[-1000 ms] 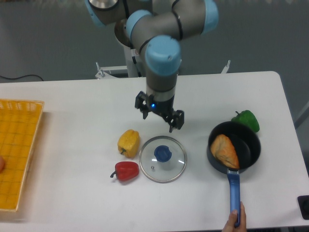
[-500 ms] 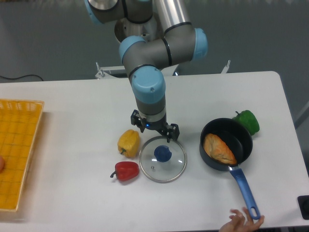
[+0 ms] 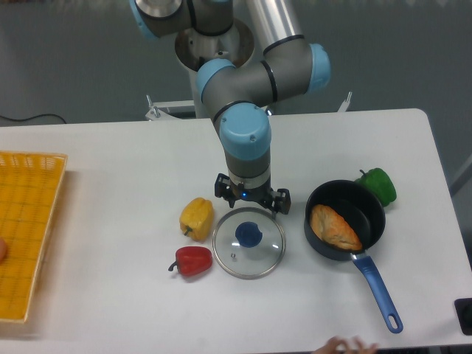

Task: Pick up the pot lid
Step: 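Lower the gripper around the blue knob of the glass lid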

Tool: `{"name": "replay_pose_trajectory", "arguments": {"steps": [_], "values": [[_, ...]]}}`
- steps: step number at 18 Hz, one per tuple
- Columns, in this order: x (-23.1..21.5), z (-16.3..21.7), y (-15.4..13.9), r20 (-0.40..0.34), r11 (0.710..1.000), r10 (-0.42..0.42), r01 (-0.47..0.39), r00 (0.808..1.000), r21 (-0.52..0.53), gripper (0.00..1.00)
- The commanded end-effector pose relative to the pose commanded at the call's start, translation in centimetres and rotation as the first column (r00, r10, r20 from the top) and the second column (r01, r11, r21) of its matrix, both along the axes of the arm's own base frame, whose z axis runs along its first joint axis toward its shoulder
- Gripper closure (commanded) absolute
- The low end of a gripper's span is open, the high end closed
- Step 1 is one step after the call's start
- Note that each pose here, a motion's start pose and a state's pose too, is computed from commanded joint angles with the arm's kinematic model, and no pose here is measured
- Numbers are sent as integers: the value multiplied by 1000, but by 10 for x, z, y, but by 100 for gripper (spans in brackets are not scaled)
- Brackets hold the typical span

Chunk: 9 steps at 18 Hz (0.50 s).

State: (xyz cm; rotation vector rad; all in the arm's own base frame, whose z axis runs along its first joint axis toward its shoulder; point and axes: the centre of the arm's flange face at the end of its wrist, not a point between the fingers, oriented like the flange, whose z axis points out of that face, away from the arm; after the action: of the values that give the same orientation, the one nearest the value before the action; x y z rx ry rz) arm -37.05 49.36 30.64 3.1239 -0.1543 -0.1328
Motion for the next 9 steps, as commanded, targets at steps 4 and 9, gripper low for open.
{"name": "replay_pose_trajectory", "arguments": {"steps": [4,9], "values": [[-3,2,1,-7,973,-231,231,973,-30,0],[6,-26,11,38,952,-300,302,953,-51,0]]}}
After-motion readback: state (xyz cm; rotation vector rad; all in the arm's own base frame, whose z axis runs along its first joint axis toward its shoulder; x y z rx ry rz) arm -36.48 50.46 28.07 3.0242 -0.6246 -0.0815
